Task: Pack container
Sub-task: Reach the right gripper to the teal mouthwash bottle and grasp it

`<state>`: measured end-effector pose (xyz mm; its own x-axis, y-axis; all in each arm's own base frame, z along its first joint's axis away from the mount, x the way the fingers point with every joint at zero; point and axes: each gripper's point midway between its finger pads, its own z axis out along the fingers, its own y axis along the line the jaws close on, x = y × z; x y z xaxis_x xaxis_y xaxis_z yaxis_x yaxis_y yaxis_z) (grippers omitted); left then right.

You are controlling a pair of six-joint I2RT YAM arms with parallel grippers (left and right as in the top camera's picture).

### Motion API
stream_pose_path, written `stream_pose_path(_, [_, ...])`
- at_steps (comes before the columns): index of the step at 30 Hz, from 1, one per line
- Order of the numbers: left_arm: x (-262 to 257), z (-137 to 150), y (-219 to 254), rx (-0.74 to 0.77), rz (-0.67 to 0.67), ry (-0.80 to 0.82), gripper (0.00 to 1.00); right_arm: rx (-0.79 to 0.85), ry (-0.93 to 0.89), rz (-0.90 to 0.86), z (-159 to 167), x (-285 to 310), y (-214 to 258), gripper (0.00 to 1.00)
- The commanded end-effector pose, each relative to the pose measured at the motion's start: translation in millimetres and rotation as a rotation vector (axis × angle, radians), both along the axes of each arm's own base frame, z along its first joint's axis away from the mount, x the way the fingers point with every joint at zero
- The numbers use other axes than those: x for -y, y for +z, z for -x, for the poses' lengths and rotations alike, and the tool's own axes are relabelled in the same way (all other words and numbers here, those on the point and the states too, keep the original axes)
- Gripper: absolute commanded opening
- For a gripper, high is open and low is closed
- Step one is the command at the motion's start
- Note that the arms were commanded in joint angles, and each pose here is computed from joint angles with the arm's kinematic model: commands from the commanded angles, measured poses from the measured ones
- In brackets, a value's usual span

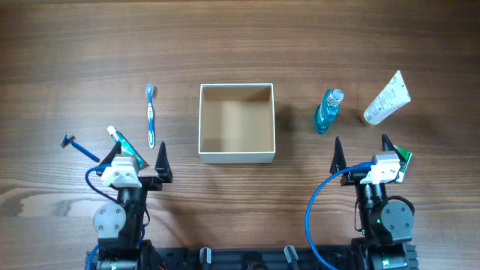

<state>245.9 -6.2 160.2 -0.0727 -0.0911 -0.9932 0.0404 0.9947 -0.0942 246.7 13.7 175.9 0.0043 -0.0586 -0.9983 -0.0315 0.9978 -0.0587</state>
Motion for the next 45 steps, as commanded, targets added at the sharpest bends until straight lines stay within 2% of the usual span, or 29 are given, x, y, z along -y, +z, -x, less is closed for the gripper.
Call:
stream_pose_path(1, [-1,0,-3,-0.006,0.012,0.012,1.0,0.007,0.013,0.017,0,-2,1,1.0])
stream_pose_path(24, [-1,0,-3,-0.005,0.012,0.012,1.0,0.008,0.013,0.017,0,-2,1,1.0])
stream_pose_path(27, [-1,0,-3,-0.005,0.012,0.012,1.0,0.009,0.051,-0.018,1,-8,2,1.0])
stream_pose_path(29, [-1,0,-3,-0.004,0.012,0.012,1.0,-0.011,0.059,-0.135,0,-10,-1,1.0])
stream_pose_path(30, [-1,0,-3,-0.004,0.013,0.012,1.0,-0.019,0.084,-0.139,0,-14,-2,1.0])
stream_pose_path(33, [-8,2,5,-0.009,0.113,0.06,1.0,-0.058,0.133,-0.138,3,-23,7,1.0])
stream_pose_path(37, [-10,16,54,-0.115,0.141,0.079,1.0,-0.185,0.124,-0.13,-1,-23,57,1.0])
stream_pose_path(40, [-13,14,75,-0.248,0.138,0.108,1.0,-0.314,0.116,-0.128,-14,-25,84,1.0])
stream_pose_path(44, [-14,0,85,-0.552,0.126,0.129,1.0,-0.61,0.144,-0.131,-44,-38,105,1.0])
stream_pose_path(45, [-12,-3,82,-0.668,0.125,0.127,1.0,-0.709,0.133,-0.134,-54,-39,104,1.0])
